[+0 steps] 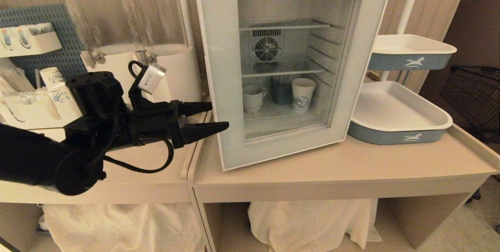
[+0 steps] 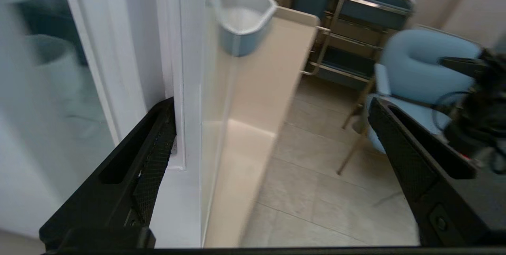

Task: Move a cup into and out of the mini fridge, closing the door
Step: Open the freezer door

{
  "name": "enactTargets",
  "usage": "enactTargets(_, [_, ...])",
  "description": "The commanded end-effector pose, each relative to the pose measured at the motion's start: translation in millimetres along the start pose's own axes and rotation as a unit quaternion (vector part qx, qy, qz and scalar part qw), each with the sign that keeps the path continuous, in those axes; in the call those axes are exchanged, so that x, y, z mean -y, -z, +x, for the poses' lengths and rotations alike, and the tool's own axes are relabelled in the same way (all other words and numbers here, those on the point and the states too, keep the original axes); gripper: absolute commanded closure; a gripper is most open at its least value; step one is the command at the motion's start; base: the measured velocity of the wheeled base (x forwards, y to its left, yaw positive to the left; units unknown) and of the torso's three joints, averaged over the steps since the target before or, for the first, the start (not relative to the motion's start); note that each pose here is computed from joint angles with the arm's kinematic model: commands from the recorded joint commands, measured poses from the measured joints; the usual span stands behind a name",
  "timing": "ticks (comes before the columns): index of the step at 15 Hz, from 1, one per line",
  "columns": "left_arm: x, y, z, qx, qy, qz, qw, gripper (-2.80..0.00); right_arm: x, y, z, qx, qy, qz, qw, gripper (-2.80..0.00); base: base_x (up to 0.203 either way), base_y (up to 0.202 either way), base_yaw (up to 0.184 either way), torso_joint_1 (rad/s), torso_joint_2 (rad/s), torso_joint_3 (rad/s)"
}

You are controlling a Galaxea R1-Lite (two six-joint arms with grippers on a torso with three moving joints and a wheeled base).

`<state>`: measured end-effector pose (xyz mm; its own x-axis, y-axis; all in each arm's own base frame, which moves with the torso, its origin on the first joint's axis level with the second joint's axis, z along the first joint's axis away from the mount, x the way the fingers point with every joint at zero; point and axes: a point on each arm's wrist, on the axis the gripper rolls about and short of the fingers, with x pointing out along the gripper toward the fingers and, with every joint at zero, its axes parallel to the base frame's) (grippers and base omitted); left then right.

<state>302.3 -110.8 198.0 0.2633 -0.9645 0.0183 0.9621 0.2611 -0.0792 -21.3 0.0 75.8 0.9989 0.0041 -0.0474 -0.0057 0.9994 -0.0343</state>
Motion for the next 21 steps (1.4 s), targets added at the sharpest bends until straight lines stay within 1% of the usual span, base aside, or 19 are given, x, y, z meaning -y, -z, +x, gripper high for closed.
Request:
enactTargets(1, [15.8,-4.7,-1.7,0.004,0.014,0.007,0.9999,-2.8,0.0,-0.1,0.0,0.0,0.0,0.0,1.0,0.0,0.0,0.0,0.0,0.0,0.0,0.0])
enactTargets(2, [19.4,-4.6,-1.8,0.003,0.017,0.007,0.9998,-2.8,0.0,-0.1,0.0,0.0,0.0,0.0,1.0,0.0,0.0,0.0,0.0,0.0,0.0,0.0])
enactTargets(5, [55.1,-12.2,-5.7,0.008,0.046,0.017,0.9988,-2.8,0.0,-0.1,0.0,0.0,0.0,0.002,1.0,0.0,0.0,0.0,0.0,0.0,0.0,0.0])
enactTargets(7, [87.7,-17.2,-4.9,0.013,0.084,0.024,0.9961,-2.8,0.0,-0.1,0.0,0.0,0.0,0.003,1.0,0.0,0.0,0.0,0.0,0.0,0.0,0.0])
enactTargets(10, [140.3,-27.5,-9.3,0.025,0.154,0.037,0.987,-2.8,0.0,-0.1,0.0,0.0,0.001,0.003,1.0,0.0,0.0,0.0,0.0,0.0,0.0,0.0])
enactTargets(11, [155.5,-29.8,-12.9,0.024,0.175,0.036,0.9835,-2.8,0.0,-0.1,0.0,0.0,0.001,0.003,1.0,0.0,0.0,0.0,0.0,0.0,0.0,0.0])
enactTargets(13, [180.6,-34.2,-25.5,0.019,0.197,0.031,0.9797,-2.8,0.0,-0.1,0.0,0.0,0.001,0.003,1.0,0.0,0.0,0.0,0.0,0.0,0.0,0.0])
enactTargets(15, [191.0,-28.5,-37.5,0.009,0.183,0.024,0.9828,-2.8,0.0,-0.1,0.0,0.0,0.001,0.003,1.0,0.0,0.0,0.0,0.0,0.0,0.0,0.0])
enactTargets(16, [195.0,-24.2,-44.5,0.01,0.171,0.025,0.985,-2.8,0.0,-0.1,0.0,0.0,0.001,0.003,1.0,0.0,0.0,0.0,0.0,0.0,0.0,0.0])
enactTargets(17, [198.9,-19.8,-52.2,0.012,0.15,0.026,0.9882,-2.8,0.0,-0.1,0.0,0.0,0.001,0.003,1.0,0.0,0.0,0.0,0.0,0.0,0.0,0.0])
enactTargets(18, [203.6,-18.2,-61.3,0.02,0.121,0.03,0.992,-2.8,0.0,-0.1,0.0,0.0,0.001,0.003,1.0,0.0,0.0,0.0,0.0,0.0,0.0,0.0])
enactTargets(19, [209.7,-17.6,-73.5,0.031,0.08,0.034,0.9957,-2.8,0.0,-0.1,0.0,0.0,0.001,0.002,1.0,0.0,0.0,0.0,0.0,0.0,0.0,0.0])
enactTargets(21, [224.1,-20.0,-101.1,0.047,-0.005,0.032,0.9984,-2.8,0.0,-0.1,0.0,0.0,0.001,0.003,1.0,0.0,0.0,0.0,0.0,0.0,0.0,0.0])
